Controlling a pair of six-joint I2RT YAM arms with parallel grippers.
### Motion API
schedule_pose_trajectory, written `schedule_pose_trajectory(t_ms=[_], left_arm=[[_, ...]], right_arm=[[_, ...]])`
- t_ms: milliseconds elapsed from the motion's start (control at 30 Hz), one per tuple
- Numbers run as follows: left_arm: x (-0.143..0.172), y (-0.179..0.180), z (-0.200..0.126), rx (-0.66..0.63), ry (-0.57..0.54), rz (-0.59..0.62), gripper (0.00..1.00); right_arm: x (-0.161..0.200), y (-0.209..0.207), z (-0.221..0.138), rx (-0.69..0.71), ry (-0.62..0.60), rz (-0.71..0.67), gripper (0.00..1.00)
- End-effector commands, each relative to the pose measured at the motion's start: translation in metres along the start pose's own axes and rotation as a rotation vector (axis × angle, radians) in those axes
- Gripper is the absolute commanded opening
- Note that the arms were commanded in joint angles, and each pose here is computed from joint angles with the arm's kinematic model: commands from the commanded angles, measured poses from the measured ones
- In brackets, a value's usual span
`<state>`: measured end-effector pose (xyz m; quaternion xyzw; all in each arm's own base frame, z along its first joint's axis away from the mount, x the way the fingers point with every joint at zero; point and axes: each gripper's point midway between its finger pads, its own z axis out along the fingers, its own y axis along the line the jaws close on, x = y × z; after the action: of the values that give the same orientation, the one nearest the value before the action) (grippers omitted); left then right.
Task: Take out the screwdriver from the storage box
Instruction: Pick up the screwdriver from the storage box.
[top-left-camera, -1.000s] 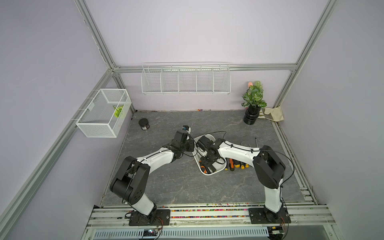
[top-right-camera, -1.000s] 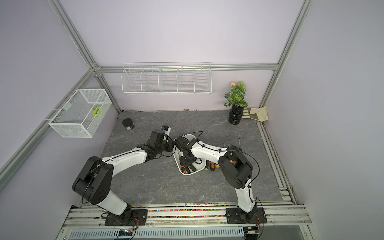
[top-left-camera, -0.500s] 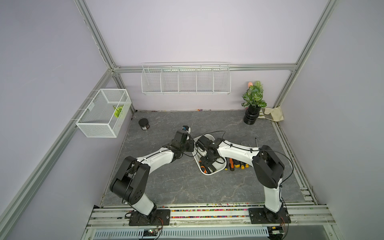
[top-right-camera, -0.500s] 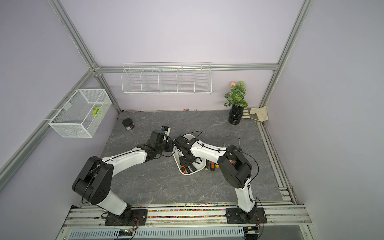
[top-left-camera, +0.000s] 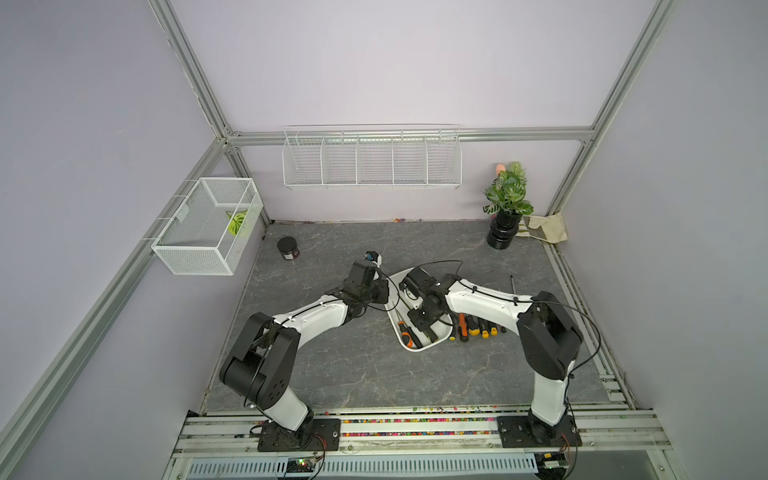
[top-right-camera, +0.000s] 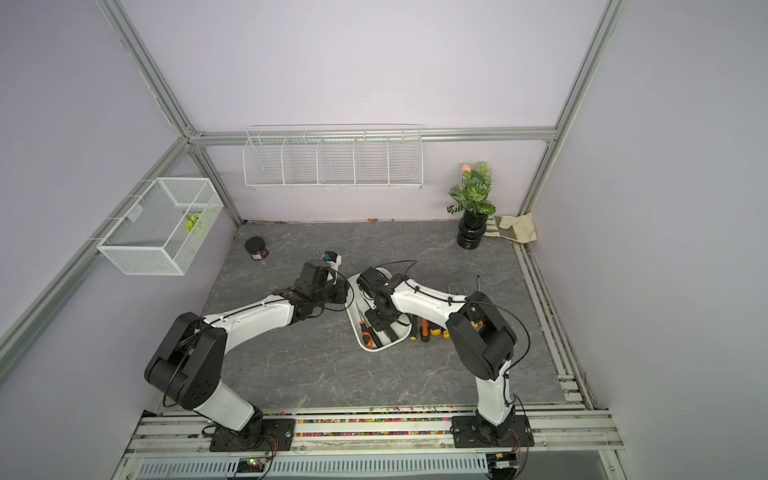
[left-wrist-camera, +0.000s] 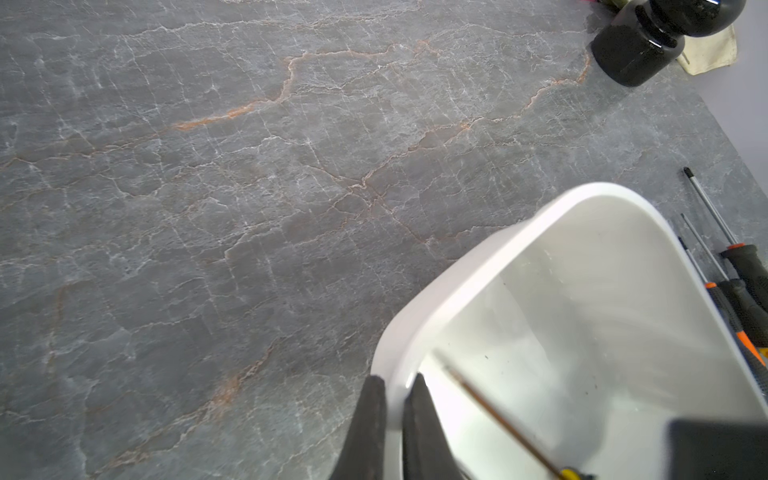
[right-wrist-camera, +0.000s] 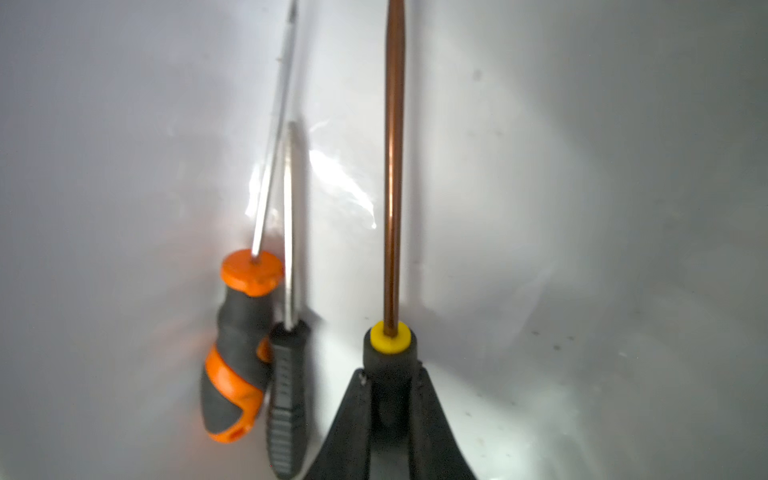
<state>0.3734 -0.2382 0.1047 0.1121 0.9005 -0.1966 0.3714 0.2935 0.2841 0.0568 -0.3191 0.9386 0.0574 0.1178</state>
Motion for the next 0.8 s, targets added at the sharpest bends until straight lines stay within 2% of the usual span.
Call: schedule_pose_trajectory(t_ms=[0, 233, 367, 500, 767], left_arm=[[-0.016, -0.006, -0.008, 0.014, -0.043, 0.031, 0.0], [-0.014, -0.005, -0.006, 0.011, -0.039, 0.029, 0.0], [-0.013, -0.005, -0.006, 0.011, -0.041, 0.027, 0.0], [-0.014, -0.005, -0.007, 0.013, -0.044, 0.027, 0.0], [-0.014, -0.005, -0.01, 0.015, -0.053, 0.024, 0.0]], right_arm=[[-0.015, 0.003, -0.035, -0.063, -0.095, 0.026, 0.0], [-0.018, 0.009, -0.066, -0.102, -0.14, 0.025, 0.0], [-0.021, 0.01, -0.094, -0.14, -0.205, 0.039, 0.0], [-0.013, -0.019, -0.112, -0.069, -0.226, 0.079, 0.0], [0.022, -0.093, -0.123, 0.032, -0.198, 0.198, 0.0]])
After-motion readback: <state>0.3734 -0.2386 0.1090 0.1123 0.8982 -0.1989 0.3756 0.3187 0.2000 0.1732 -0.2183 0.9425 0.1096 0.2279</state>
